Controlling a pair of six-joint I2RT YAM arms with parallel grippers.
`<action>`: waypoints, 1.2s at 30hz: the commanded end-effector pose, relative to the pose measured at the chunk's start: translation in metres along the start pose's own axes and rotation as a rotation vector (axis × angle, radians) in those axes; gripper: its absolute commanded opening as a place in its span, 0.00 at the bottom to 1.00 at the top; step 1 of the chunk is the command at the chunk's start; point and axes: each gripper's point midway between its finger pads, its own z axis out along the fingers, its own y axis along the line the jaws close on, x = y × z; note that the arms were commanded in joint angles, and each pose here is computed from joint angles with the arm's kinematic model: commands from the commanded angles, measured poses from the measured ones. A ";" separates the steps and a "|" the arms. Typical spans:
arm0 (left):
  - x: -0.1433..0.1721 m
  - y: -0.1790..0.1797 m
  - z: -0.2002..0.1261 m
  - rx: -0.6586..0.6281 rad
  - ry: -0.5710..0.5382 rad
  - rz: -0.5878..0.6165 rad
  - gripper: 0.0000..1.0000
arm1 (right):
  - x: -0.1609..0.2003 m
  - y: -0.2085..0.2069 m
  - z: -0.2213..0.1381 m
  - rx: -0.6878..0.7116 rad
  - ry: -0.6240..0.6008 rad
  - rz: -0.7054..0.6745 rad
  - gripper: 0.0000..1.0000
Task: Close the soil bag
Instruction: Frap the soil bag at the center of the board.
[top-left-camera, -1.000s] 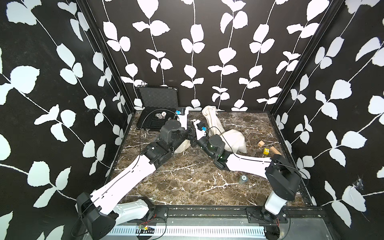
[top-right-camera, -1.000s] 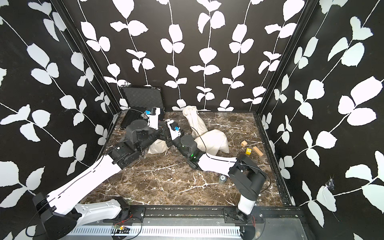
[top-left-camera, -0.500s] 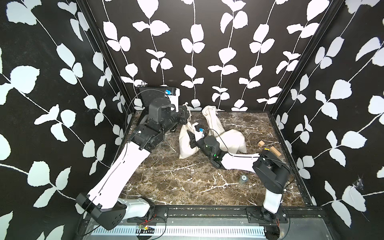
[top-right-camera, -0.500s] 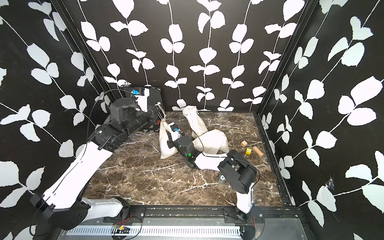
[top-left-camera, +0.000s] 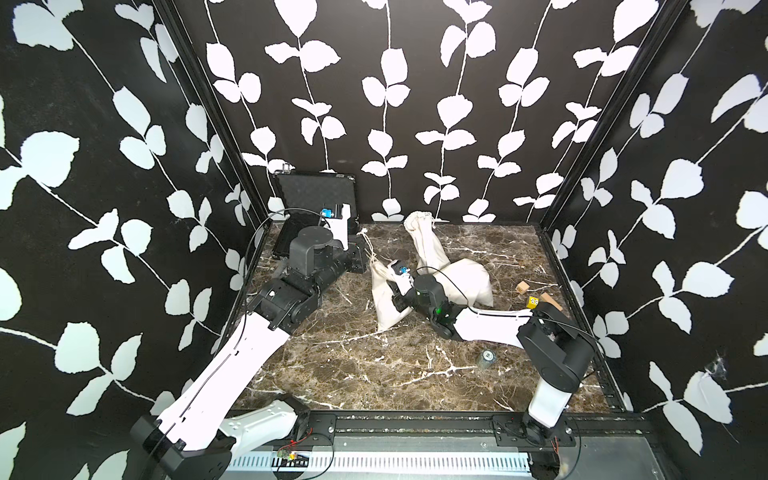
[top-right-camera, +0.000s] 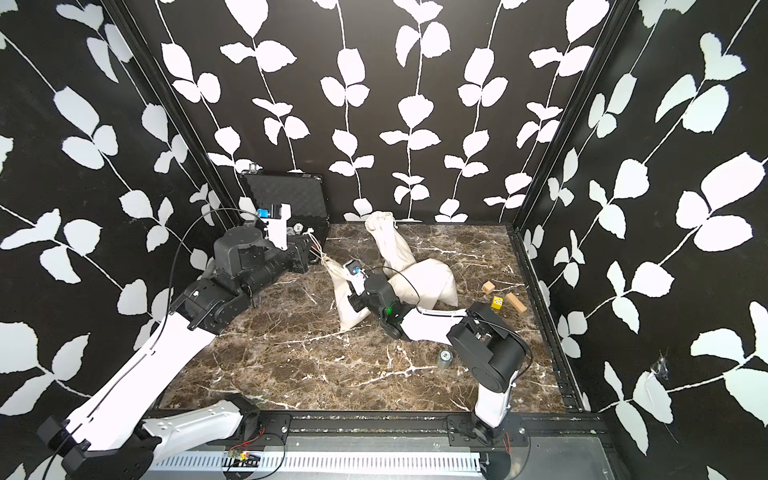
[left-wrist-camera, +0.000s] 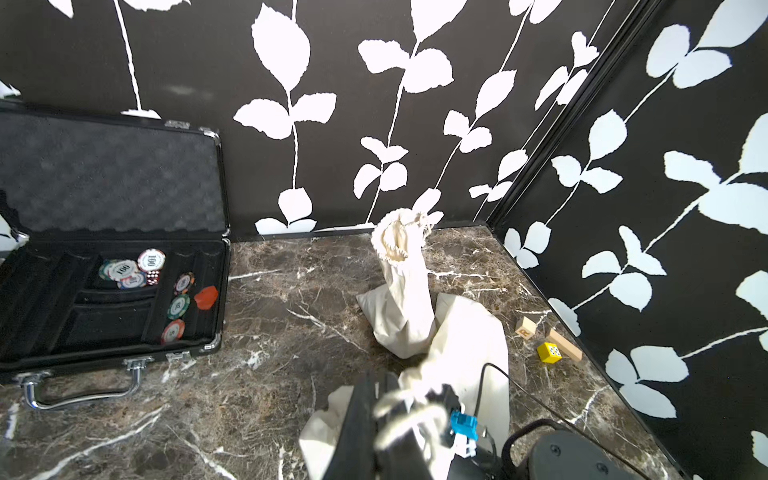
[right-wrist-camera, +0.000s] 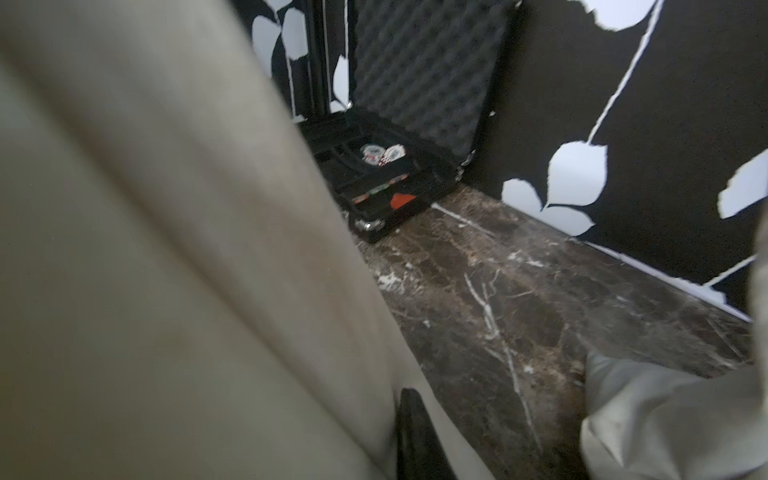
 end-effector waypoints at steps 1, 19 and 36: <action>-0.061 -0.014 -0.021 0.066 -0.223 -0.044 0.00 | -0.020 0.011 -0.017 -0.070 -0.024 -0.002 0.30; -0.056 -0.033 -0.002 0.165 -0.182 -0.084 0.00 | -0.179 0.047 -0.064 -0.094 -0.342 -0.009 0.53; -0.057 -0.032 -0.001 0.167 -0.192 -0.116 0.00 | -0.219 0.042 -0.071 -0.024 -0.408 0.099 0.50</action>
